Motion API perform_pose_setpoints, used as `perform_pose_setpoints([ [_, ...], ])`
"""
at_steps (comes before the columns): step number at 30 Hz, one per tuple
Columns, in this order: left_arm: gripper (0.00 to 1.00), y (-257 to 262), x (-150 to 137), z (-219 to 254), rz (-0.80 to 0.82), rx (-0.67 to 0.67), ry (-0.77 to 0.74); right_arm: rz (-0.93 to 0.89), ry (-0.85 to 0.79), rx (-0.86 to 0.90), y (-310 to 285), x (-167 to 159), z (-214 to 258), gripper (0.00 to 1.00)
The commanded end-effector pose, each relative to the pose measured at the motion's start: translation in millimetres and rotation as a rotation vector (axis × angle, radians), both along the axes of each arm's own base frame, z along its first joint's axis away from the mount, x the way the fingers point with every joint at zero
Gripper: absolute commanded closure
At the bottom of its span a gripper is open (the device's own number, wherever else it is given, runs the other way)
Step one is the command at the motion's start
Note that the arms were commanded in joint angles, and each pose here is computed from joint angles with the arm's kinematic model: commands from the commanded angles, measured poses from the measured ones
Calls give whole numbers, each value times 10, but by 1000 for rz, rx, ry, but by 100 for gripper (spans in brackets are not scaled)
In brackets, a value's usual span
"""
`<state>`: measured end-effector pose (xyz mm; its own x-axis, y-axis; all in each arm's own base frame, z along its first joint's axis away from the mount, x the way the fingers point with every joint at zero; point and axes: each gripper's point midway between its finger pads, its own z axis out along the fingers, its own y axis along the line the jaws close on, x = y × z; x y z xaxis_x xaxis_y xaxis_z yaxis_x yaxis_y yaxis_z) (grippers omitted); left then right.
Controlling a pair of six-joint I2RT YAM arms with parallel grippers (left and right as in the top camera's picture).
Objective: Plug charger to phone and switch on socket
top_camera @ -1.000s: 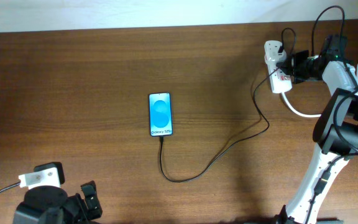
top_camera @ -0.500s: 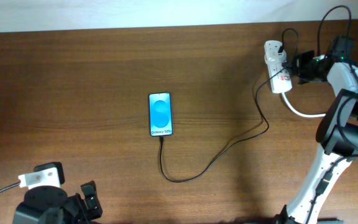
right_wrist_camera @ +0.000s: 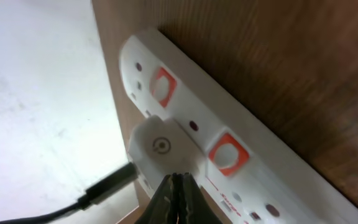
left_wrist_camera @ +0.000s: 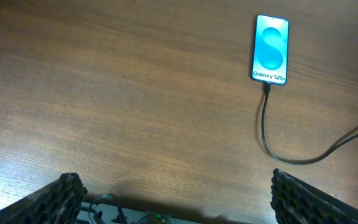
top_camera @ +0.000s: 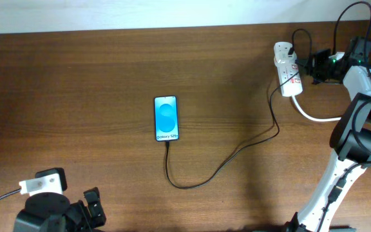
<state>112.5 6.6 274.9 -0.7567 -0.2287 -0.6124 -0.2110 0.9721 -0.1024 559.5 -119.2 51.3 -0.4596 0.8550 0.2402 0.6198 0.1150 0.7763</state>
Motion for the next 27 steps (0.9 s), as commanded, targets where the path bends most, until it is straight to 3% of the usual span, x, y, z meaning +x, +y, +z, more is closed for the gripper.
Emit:
perform_pose_setpoints([
  [1, 1, 21, -3, -1, 10, 5, -5, 9, 10, -32, 88, -12, 98, 96],
  [27, 1, 21, -3, -1, 10, 5, -5, -21, 43, -94, 31, 15, -78, 96],
])
